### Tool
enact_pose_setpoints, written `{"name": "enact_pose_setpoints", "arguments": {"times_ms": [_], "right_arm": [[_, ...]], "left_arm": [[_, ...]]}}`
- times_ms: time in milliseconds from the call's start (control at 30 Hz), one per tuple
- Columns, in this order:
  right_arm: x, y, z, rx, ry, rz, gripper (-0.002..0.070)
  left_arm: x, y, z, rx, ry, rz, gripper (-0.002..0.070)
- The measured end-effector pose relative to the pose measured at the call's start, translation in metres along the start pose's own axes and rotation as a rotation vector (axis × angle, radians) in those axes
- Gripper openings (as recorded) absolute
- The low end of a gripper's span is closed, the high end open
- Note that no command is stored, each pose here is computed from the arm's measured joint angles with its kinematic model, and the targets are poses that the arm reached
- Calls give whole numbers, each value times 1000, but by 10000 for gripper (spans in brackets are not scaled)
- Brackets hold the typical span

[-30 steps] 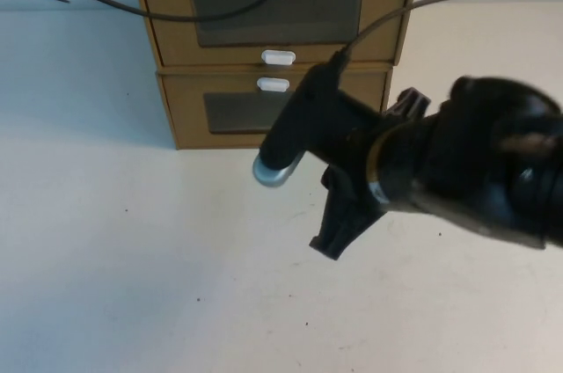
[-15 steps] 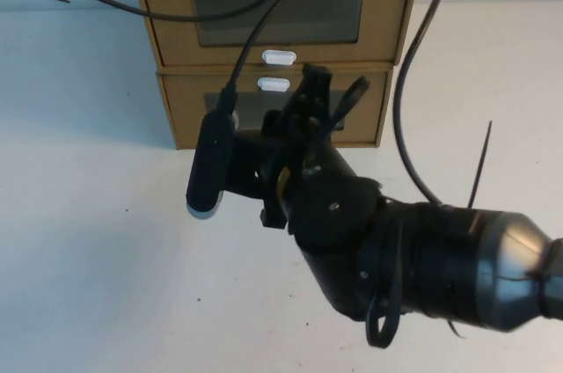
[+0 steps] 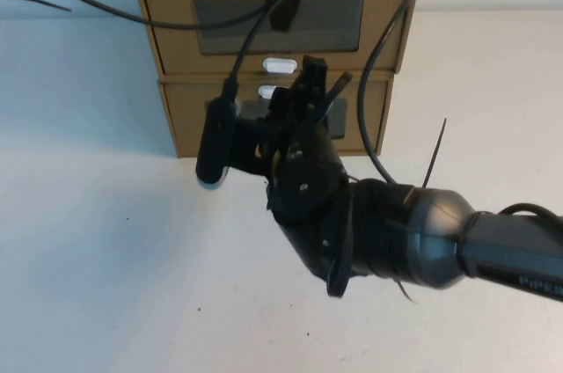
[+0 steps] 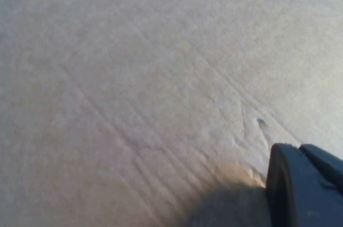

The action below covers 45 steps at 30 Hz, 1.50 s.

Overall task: Open the shoe box
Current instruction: 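Pull the top drawer of the cardboard box fully open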

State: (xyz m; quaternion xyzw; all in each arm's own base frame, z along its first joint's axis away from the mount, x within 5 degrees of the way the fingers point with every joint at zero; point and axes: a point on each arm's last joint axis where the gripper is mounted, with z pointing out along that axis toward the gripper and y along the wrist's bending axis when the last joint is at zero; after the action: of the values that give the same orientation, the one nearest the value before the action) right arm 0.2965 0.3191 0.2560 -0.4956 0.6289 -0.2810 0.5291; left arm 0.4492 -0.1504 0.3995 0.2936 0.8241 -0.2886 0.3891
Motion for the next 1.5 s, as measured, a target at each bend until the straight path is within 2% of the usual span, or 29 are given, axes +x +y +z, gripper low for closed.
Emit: {"name": "enact_pose_setpoints", "arguments": {"times_ms": [267,800,1500], "right_arm": [[7,-18,17,10,-1,60,211],[3,-11,47,-1,-9,52,211],[10,-15,60,-21,-21,14,212]], "left_arm": [[0,0,0,0,0,-2,-4],[0,0,0,0,0,-2,-4],[0,0,0,0,0,-2,-4]]}}
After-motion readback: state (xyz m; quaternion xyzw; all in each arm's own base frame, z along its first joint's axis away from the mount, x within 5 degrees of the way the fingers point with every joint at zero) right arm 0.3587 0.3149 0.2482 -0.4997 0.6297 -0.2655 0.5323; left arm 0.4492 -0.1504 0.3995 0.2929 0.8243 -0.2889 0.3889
